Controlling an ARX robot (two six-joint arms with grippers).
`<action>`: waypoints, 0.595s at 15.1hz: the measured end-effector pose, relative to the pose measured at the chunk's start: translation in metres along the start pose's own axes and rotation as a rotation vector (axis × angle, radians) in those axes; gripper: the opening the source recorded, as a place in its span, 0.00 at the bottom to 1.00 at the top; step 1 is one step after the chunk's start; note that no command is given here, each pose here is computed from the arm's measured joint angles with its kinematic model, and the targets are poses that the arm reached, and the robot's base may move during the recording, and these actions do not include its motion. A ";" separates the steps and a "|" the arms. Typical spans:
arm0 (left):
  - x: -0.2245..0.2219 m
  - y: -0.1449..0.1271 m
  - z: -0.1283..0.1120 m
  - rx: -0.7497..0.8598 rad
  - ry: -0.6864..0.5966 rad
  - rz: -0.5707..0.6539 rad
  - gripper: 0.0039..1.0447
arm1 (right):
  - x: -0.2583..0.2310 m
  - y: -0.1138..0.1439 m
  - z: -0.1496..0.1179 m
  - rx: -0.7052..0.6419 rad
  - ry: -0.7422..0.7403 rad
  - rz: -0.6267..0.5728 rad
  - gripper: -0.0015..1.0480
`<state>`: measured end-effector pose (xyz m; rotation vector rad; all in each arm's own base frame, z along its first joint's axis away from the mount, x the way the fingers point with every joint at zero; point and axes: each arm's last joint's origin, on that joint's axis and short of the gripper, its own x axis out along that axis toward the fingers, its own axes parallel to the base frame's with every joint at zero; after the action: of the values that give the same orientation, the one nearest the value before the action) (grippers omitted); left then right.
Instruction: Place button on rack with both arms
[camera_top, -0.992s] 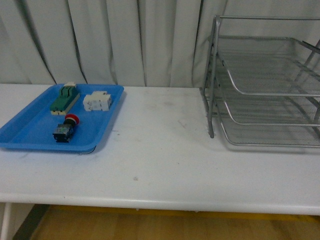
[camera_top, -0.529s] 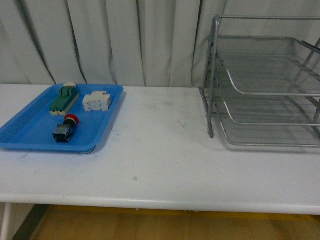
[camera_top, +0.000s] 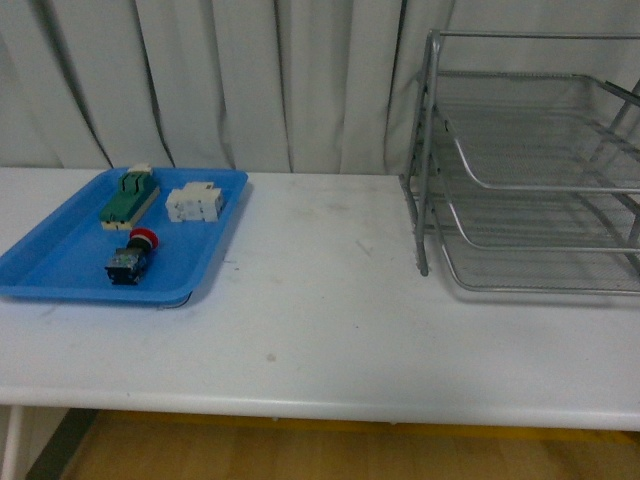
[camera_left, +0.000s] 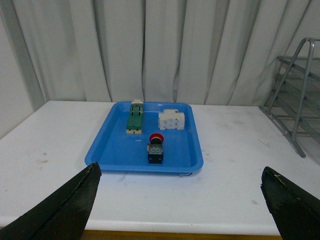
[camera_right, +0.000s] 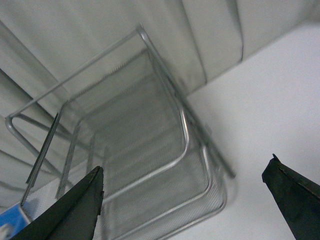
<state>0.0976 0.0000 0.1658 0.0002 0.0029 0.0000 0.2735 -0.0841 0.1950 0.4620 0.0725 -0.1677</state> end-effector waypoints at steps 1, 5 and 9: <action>0.000 0.000 0.000 0.000 0.000 0.000 0.94 | 0.011 -0.006 -0.019 0.143 0.069 0.025 0.94; 0.000 0.000 0.000 0.000 0.000 0.000 0.94 | 0.040 0.007 -0.077 0.726 0.213 0.204 0.94; 0.000 0.000 0.000 0.000 0.000 0.000 0.94 | 0.046 -0.004 -0.115 1.108 0.295 0.099 0.94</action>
<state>0.0976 0.0000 0.1658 0.0002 0.0025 0.0000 0.3146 -0.0423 0.0855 1.5928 0.2483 -0.0248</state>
